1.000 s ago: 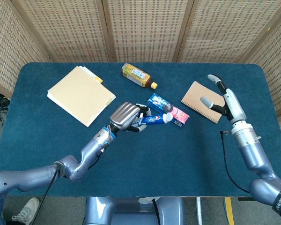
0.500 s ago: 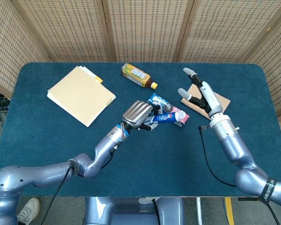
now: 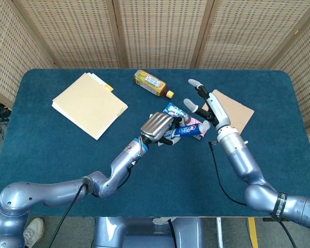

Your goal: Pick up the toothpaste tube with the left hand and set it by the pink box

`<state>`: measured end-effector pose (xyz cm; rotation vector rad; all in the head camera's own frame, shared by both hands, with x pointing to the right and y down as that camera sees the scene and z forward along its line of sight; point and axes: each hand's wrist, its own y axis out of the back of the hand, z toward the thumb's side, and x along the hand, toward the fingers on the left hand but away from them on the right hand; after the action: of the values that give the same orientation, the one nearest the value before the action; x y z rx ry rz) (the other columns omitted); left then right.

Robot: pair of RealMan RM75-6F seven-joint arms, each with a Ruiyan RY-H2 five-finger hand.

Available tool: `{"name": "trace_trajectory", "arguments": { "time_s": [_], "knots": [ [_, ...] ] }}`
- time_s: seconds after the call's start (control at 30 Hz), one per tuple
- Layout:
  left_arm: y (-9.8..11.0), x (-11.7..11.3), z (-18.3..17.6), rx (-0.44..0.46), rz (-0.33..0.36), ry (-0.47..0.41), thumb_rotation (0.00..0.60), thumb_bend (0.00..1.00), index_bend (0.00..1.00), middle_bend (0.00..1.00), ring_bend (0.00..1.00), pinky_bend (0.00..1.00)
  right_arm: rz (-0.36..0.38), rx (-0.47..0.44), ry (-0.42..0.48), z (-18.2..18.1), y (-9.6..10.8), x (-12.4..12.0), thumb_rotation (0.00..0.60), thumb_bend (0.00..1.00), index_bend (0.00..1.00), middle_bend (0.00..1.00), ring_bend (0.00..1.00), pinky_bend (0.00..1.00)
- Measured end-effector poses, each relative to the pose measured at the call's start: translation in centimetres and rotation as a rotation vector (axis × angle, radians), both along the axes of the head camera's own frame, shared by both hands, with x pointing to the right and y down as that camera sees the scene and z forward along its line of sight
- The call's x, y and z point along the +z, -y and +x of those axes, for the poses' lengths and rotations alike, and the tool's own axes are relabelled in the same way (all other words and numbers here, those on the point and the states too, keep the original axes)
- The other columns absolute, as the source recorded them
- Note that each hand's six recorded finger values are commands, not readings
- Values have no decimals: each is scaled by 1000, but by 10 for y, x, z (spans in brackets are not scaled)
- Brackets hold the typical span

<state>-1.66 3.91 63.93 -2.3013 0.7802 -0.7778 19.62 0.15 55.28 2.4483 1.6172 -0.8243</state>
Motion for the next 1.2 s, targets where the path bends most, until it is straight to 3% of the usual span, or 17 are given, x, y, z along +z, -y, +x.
{"name": "trace_trajectory", "arguments": {
  "time_s": [0.47, 1.2],
  "knots": [
    [2, -1, 6, -23, -21, -17, 600, 641, 739, 588, 547, 604, -8, -16, 14, -18, -9, 4, 76, 0, 135, 0, 0, 0],
    [1, -6, -2, -82, -60, -104, 600, 643, 744, 591, 546, 604, -25, 34, 25, 4, -9, 12, 74, 0, 134, 0, 0, 0]
  ]
}}
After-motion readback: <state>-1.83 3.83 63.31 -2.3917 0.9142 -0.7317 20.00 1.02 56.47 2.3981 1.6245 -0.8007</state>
